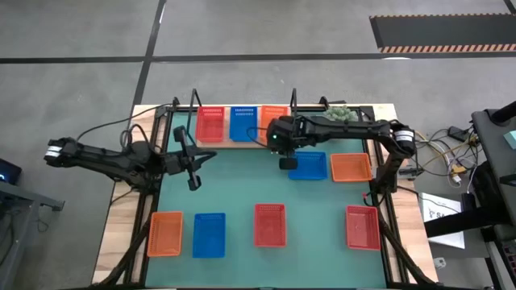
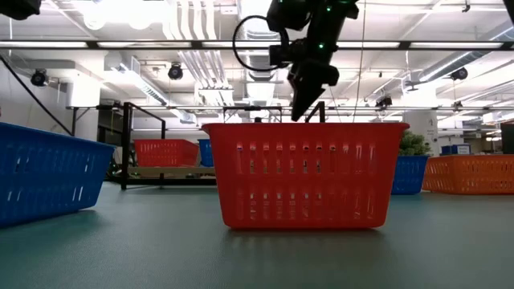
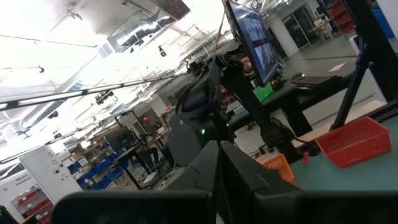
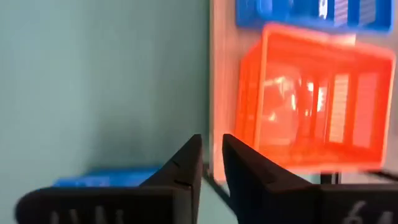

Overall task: Stack baskets on shelf by color
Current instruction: Put the bottom right orange bin on the shelf

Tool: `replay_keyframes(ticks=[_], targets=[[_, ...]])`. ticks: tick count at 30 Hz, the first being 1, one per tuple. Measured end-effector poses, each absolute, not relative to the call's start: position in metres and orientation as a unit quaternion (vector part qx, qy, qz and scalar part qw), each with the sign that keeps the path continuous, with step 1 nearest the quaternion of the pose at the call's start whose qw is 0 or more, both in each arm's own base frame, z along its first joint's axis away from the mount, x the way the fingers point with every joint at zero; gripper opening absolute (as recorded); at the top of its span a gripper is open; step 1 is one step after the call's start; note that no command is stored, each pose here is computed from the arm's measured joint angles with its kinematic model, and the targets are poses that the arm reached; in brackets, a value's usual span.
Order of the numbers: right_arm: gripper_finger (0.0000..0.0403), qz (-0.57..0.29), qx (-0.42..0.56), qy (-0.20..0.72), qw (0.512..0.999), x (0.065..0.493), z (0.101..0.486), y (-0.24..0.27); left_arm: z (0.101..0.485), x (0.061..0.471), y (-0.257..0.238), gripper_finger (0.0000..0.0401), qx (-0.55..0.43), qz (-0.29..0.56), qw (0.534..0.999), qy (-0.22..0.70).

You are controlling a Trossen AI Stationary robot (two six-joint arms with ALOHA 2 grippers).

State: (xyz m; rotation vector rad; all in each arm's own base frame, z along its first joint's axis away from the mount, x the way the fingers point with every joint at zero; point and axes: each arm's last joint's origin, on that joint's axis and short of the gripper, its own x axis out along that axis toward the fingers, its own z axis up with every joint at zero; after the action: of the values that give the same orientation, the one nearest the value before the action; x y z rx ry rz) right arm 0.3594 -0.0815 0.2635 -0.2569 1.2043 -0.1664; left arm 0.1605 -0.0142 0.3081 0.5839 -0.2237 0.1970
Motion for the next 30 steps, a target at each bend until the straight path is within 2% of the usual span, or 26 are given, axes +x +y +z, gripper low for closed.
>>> replay_keyframes(ticks=[6,12,30], targets=[[0.0011,-0.086,-0.168,0.506,0.841,0.372,0.252,-0.089,0.308,0.169,-0.015,0.0,0.283,0.102,0.946,-0.125],[0.0009,-0.089,-0.18,0.52,0.83,0.377,0.232,-0.107,0.306,0.174,-0.016,0.0,0.285,0.099,0.946,-0.117],[0.0009,-0.105,-0.162,0.562,0.805,0.367,0.228,-0.113,0.307,0.17,-0.015,0.0,0.283,0.101,0.946,-0.123]])
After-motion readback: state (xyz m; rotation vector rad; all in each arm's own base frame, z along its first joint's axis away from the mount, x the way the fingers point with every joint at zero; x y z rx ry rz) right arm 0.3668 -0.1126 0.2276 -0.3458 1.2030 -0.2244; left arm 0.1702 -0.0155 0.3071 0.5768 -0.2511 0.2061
